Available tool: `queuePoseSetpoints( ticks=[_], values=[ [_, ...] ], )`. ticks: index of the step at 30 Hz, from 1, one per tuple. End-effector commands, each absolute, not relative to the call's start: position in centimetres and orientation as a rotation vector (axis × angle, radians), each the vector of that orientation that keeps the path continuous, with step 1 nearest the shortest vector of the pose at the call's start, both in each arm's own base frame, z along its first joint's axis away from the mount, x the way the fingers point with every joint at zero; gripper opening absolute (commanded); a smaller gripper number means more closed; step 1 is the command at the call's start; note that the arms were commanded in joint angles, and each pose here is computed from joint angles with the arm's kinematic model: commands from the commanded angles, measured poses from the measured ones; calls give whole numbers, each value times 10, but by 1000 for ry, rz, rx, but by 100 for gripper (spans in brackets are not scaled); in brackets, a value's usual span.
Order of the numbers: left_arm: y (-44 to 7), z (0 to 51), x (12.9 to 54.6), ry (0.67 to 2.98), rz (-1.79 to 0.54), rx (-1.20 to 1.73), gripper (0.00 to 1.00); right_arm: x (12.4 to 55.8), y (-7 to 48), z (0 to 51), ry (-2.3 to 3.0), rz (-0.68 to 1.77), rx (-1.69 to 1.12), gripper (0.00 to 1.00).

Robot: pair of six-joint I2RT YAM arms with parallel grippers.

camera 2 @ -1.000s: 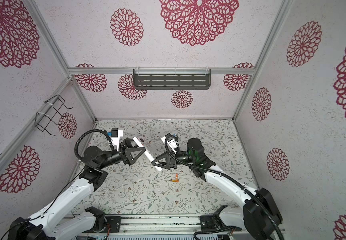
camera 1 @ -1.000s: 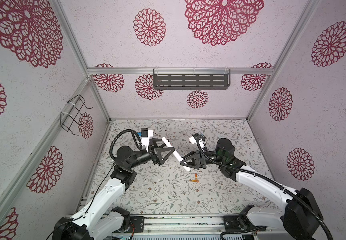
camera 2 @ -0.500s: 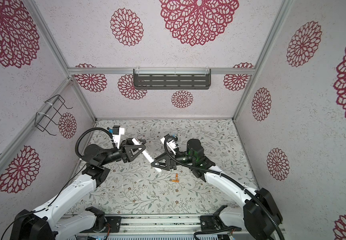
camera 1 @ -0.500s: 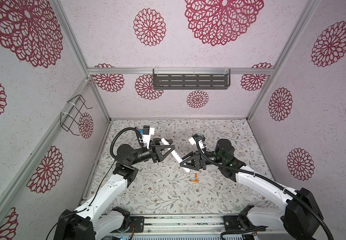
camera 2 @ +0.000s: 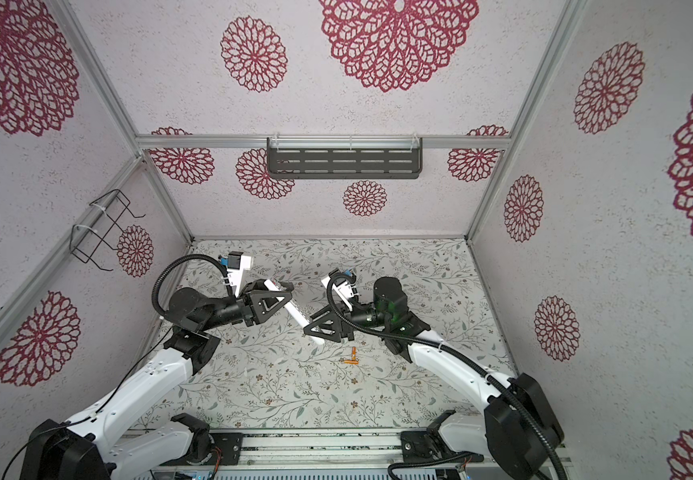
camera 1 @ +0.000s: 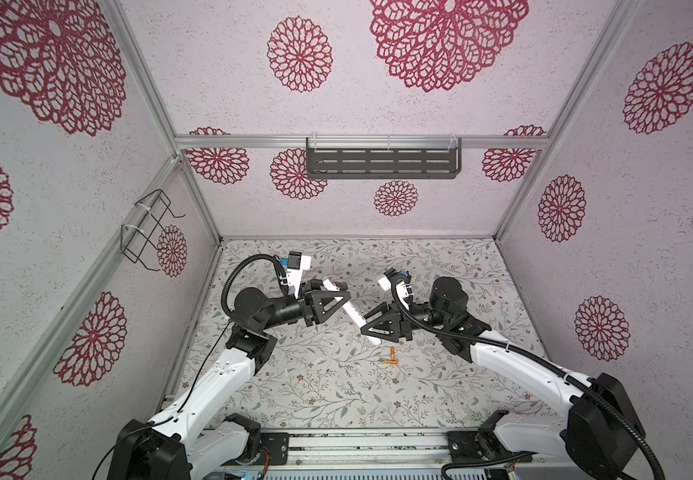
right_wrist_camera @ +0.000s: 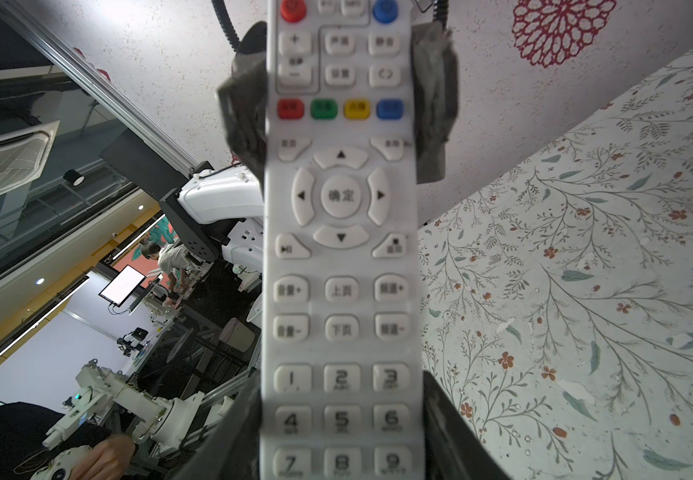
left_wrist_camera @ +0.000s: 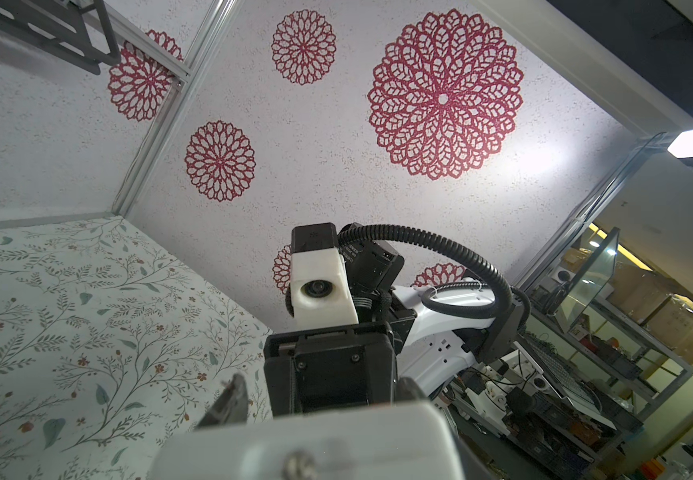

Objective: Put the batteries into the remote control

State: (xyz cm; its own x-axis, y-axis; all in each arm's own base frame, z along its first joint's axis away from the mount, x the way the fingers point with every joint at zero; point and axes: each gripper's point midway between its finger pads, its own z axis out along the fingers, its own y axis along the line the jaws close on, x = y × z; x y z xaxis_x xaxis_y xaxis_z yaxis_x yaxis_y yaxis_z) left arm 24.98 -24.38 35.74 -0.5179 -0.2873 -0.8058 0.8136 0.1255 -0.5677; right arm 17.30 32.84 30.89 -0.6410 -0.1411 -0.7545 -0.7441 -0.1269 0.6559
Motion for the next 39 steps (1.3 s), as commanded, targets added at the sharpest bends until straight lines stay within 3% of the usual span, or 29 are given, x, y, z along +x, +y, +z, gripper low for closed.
queuePoseSetpoints(
  ticks=[1,4,7,18,25,35,39],
  values=[
    [-235,348,276,1560,-1385,487,30,171,326,319,1701,1723,-1024,64],
    [-231,341,283,1626,-1318,452,27,179,323,308,1765,1576,-1026,78],
    [-228,334,287,1700,-1264,425,26,190,317,300,1818,1388,-1017,98],
    [-201,302,302,2002,-1053,204,19,239,291,269,1940,692,-901,99],
    [-189,274,293,2180,-991,84,14,238,316,257,1953,657,-971,99],
    [-175,254,281,2255,-944,-52,13,211,382,250,1917,973,-1141,99],
    [-173,254,280,2259,-933,-66,13,202,403,240,1909,1028,-1188,94]
  ],
)
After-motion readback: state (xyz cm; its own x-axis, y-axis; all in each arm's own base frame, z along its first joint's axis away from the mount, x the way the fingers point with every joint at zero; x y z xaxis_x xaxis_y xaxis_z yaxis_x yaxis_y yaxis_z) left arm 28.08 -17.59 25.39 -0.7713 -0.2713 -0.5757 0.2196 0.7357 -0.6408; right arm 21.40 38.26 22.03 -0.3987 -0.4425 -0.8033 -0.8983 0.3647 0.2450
